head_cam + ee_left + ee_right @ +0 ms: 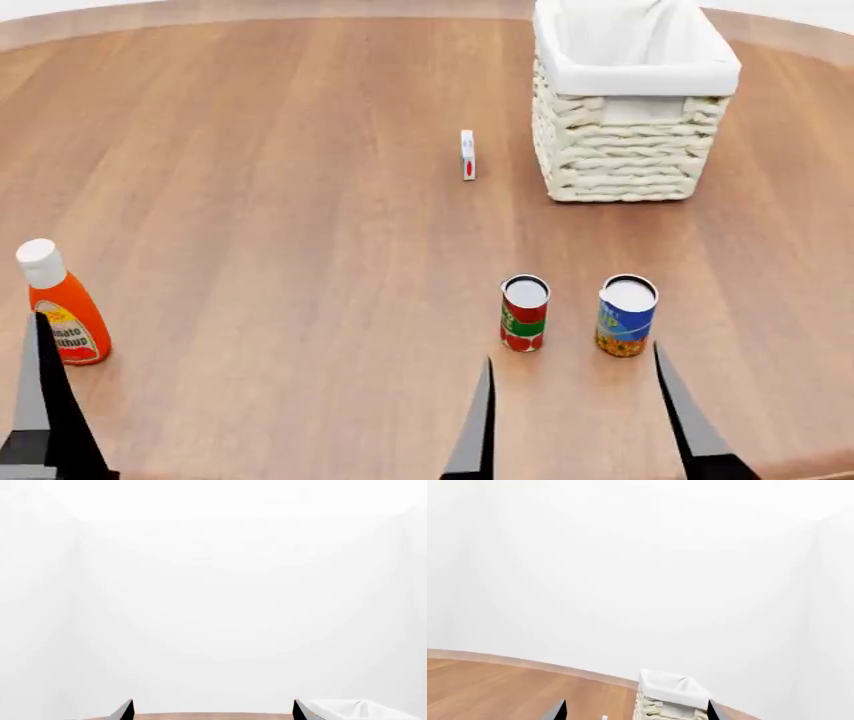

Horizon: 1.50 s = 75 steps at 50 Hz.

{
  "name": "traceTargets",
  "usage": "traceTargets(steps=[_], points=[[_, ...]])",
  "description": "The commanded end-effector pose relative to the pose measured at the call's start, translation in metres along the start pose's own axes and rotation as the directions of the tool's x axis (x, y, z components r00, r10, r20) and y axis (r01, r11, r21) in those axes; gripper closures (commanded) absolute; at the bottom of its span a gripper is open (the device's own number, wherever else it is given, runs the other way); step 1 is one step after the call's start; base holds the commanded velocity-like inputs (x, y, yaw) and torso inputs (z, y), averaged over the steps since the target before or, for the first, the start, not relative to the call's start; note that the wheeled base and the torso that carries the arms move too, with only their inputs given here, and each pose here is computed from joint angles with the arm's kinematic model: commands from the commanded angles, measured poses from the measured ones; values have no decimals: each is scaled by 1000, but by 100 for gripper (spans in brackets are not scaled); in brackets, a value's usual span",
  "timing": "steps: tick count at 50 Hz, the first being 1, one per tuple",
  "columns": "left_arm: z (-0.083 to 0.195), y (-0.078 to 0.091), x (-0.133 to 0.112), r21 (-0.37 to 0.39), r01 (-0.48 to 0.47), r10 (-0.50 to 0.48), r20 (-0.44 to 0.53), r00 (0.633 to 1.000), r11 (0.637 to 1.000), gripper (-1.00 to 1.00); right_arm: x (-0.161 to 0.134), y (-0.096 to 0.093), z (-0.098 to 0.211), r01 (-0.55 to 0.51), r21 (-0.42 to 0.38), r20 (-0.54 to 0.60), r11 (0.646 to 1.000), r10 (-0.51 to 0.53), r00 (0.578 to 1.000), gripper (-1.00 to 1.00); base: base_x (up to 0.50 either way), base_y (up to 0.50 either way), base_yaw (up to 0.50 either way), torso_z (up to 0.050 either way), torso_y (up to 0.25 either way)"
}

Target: Pick up the alphabet soup and the cream cheese box, and put them in the basket.

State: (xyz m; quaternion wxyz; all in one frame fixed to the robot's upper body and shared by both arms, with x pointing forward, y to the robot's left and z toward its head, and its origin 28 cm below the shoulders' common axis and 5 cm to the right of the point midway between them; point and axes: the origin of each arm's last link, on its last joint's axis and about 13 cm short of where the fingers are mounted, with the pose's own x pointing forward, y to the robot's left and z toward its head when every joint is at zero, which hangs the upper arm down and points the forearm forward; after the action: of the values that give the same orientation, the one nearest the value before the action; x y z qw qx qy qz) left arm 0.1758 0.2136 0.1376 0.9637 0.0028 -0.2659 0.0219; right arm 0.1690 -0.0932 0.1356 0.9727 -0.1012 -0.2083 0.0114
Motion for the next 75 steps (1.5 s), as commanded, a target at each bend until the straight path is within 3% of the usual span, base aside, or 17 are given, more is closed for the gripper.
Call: traceTargets(steps=[1,75], points=[[23,2,0,-11,0,1,107,994,1000,-100,-3,-2,19,0,-23,62,1000,1,998,-100,0,0,0,0,0],[11,-2,-7,12,39,-40,66,997,999,-100,-6,-2,11,-30,-8,27,1000,30,999,-100,107,0,0,0,0]])
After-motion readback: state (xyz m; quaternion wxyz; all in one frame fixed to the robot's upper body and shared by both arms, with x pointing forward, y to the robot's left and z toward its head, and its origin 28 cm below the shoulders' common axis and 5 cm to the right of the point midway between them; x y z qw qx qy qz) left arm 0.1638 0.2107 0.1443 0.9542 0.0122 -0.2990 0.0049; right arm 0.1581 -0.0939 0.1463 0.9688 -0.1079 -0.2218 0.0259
